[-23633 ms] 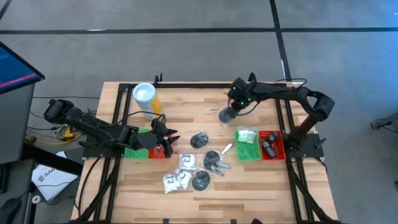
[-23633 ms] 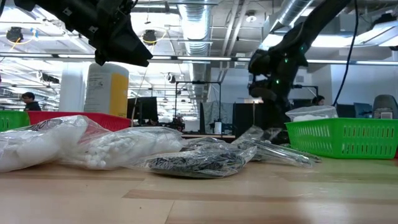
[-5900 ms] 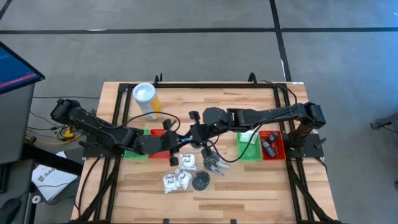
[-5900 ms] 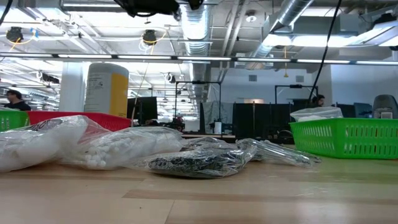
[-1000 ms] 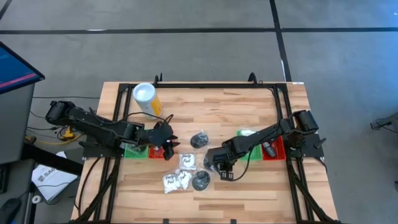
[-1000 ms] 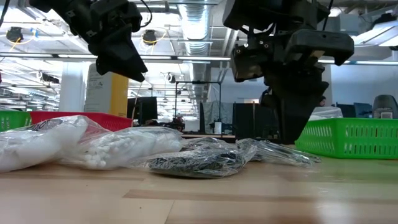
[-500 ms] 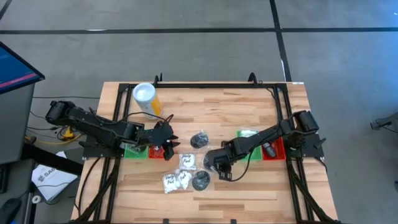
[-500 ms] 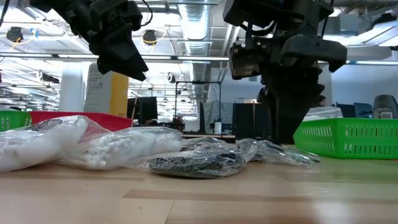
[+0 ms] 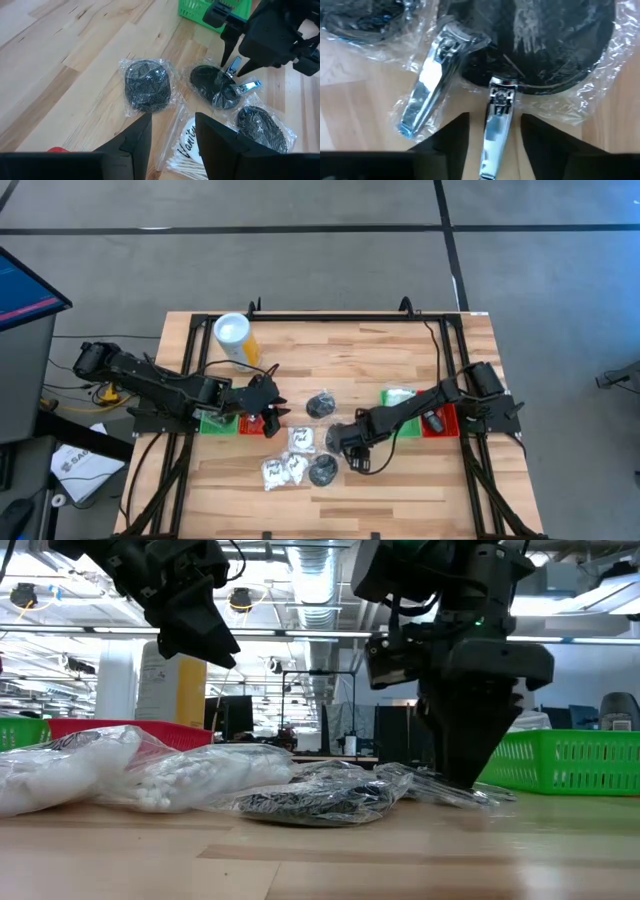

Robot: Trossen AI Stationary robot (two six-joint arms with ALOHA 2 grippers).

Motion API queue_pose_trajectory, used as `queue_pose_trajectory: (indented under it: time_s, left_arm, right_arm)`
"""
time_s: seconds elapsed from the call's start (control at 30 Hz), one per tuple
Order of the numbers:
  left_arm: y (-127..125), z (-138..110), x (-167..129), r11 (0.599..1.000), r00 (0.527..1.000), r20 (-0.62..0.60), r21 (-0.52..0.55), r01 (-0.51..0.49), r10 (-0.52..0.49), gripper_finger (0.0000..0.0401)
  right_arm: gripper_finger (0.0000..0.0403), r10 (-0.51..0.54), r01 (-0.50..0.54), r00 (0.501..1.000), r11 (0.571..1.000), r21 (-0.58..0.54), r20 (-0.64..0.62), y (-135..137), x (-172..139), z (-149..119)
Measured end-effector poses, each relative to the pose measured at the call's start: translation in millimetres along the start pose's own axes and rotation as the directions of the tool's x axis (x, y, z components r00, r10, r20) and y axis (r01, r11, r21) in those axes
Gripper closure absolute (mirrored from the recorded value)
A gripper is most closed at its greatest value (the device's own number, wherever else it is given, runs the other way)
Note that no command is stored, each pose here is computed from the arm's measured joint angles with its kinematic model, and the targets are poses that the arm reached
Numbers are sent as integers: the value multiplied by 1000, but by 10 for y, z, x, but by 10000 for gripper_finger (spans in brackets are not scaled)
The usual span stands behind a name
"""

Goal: Pick & Place Travel size toiletries
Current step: Put the silver nail cutter into the left red bin

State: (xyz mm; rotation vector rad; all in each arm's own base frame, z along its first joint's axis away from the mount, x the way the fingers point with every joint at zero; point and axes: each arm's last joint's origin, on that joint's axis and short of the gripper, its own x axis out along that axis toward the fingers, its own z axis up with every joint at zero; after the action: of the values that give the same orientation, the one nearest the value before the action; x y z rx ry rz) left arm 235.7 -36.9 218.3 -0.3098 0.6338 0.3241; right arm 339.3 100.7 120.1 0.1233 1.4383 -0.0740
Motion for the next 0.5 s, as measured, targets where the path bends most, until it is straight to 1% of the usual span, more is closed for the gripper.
queue_pose_trajectory:
  time_s: [0.07,0.2,0.3,0.5]
  left_arm:
    - [0,0,-1,1000,1000,0,0,0,0,261]
    - [-2,3,0,1000,1000,2,-1,2,-2,261]
    - [-2,4,-1,1000,1000,4,-2,2,-2,261]
    - [-4,7,-1,1000,1000,7,-3,4,-4,261]
  right_arm:
    - [275,-4,4,1000,1000,-2,-4,6,4,-8]
    - [359,-13,13,1000,1000,-7,0,-4,-26,-22]
    - [360,-25,25,999,1000,-9,23,-6,-86,-24]
    - [360,-5,7,999,1000,-27,51,-12,-265,-54]
